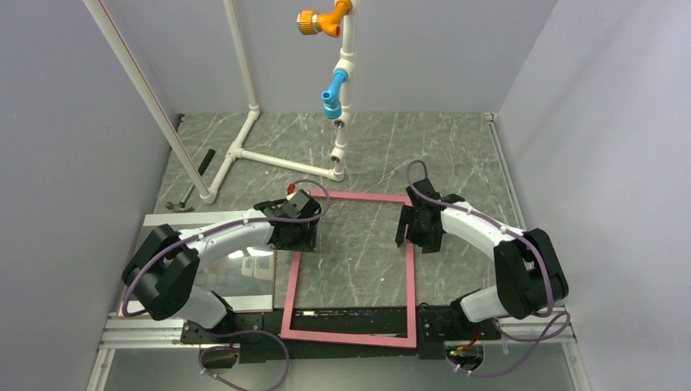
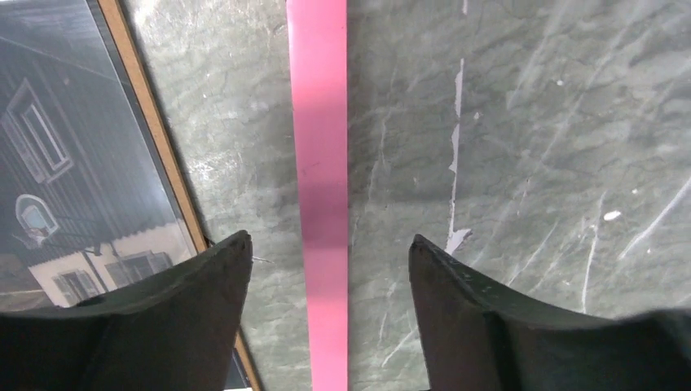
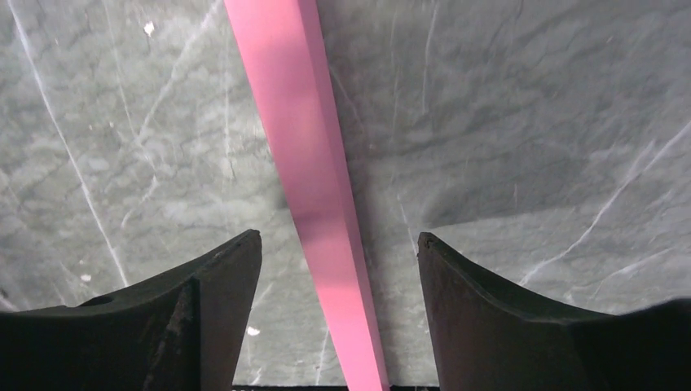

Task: Put the photo into the frame
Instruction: Adjust the photo frame at the center of the board.

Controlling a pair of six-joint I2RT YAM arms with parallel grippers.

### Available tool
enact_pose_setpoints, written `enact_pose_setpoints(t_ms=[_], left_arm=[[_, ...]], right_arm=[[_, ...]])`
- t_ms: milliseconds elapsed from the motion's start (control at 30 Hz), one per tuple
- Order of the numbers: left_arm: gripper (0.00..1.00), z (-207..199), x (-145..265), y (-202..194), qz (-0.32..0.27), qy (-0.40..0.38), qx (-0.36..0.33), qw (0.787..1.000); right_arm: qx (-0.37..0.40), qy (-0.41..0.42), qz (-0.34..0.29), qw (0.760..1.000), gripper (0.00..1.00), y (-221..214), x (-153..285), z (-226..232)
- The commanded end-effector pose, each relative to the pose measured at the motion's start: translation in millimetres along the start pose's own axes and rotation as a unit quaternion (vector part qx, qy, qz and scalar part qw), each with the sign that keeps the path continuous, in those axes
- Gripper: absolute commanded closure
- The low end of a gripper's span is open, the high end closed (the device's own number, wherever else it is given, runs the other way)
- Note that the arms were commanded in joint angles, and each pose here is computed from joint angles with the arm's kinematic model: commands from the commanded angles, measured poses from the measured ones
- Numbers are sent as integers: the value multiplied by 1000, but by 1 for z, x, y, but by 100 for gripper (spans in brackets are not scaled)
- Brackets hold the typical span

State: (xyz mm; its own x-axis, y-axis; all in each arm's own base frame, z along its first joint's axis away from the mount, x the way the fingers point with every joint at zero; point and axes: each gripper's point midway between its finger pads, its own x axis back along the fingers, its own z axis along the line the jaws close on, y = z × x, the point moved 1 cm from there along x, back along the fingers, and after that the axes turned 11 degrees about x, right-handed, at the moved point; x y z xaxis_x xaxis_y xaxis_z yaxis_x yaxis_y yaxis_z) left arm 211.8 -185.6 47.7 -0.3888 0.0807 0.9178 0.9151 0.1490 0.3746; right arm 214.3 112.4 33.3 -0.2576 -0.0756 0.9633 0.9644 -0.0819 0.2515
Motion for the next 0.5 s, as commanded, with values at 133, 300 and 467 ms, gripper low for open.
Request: enact_pose_setpoints(t_ms=[133,300,467], left_arm=[[13,-10,33,28,-59,-41,-21,997],[12,-19,43,29,-68,-70,-45,994],[9,-37,58,25,-79,-115,-75,987]], right_arm=[[37,-41,-54,997,32,52,-4,1],[50,-47,-40,997,35,59,-15,4],[56,-43,-34,997,48,57,-24,5]])
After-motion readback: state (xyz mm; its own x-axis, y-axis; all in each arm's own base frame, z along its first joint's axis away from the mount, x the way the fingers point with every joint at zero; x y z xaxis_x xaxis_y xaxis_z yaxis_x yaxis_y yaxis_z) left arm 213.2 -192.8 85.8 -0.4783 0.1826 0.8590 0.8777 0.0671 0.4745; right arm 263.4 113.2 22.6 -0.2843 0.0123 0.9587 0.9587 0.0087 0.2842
